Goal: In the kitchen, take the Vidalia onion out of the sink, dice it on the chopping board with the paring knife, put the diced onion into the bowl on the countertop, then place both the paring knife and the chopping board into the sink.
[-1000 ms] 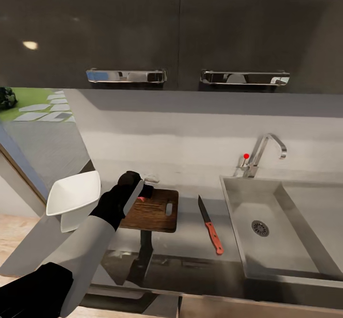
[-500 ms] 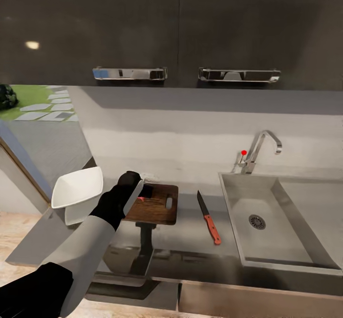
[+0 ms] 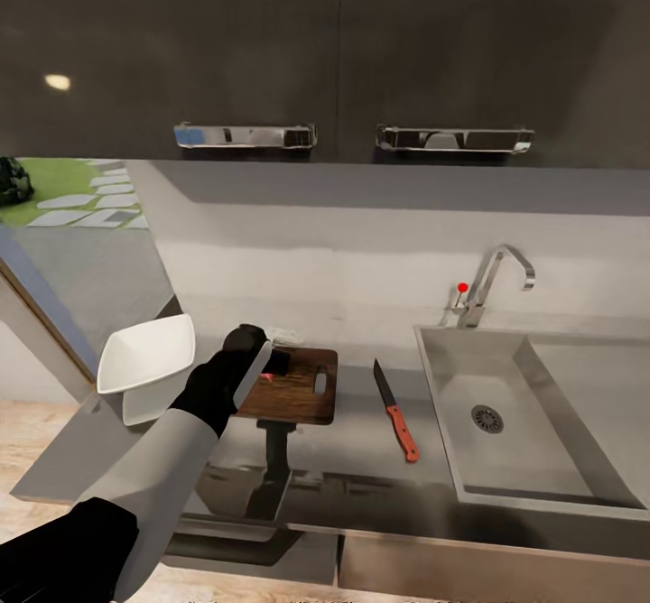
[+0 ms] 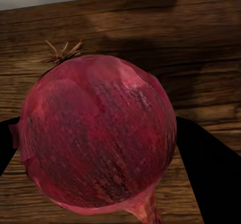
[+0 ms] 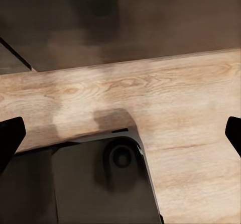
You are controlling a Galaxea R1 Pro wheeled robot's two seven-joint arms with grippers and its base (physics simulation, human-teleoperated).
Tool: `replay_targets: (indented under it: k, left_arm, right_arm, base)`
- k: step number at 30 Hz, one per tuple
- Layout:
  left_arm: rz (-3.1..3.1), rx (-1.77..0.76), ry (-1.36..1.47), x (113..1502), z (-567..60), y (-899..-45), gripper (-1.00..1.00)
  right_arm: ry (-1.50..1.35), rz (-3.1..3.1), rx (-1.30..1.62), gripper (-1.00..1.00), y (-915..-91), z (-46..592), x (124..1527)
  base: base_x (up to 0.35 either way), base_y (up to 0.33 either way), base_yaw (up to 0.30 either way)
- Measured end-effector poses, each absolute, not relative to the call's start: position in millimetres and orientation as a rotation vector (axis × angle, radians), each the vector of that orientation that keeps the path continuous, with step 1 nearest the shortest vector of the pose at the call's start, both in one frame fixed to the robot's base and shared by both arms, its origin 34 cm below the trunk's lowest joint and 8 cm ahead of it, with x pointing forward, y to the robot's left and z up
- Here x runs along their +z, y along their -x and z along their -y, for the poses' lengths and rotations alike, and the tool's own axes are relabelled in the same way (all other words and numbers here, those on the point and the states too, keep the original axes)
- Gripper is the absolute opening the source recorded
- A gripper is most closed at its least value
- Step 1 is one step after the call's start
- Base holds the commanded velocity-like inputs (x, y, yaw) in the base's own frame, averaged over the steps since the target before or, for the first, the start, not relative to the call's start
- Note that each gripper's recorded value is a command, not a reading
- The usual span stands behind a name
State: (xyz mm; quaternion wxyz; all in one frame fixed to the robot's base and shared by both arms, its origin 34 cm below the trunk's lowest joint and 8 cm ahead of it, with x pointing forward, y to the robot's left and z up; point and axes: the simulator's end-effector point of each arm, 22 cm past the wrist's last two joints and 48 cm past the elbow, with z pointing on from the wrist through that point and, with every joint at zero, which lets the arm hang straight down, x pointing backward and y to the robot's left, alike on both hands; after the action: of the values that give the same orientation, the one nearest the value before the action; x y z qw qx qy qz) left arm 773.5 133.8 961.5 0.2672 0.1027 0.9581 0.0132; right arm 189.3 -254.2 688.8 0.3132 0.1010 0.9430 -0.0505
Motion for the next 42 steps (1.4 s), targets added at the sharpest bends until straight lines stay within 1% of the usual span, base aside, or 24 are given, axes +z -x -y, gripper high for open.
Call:
replay_targets:
  k: [39, 40, 42]
  left_arm:
    - [-2.596, 0.029, -0.279, 948.4, -132.7, -775.7, -1.0]
    - [-2.596, 0.029, -0.279, 948.4, -132.7, -775.7, 1.0]
    - [-2.623, 0.034, -0.28, 937.7, -135.0, -771.1, 1.0]
  right_arm:
    - [-0.266, -2.519, -0.138, 1.0, -178.6, 254.2, 686.4]
    - [-0.266, -2.519, -0.138, 1.0, -178.6, 254.2, 686.4]
    - [-0.266, -2.521, -0.139, 1.0, -178.5, 254.2, 686.2]
  base:
    - [0.0, 0.0, 0.0]
    - [0.0, 0.0, 0.0]
    - [0.0, 0.0, 0.0]
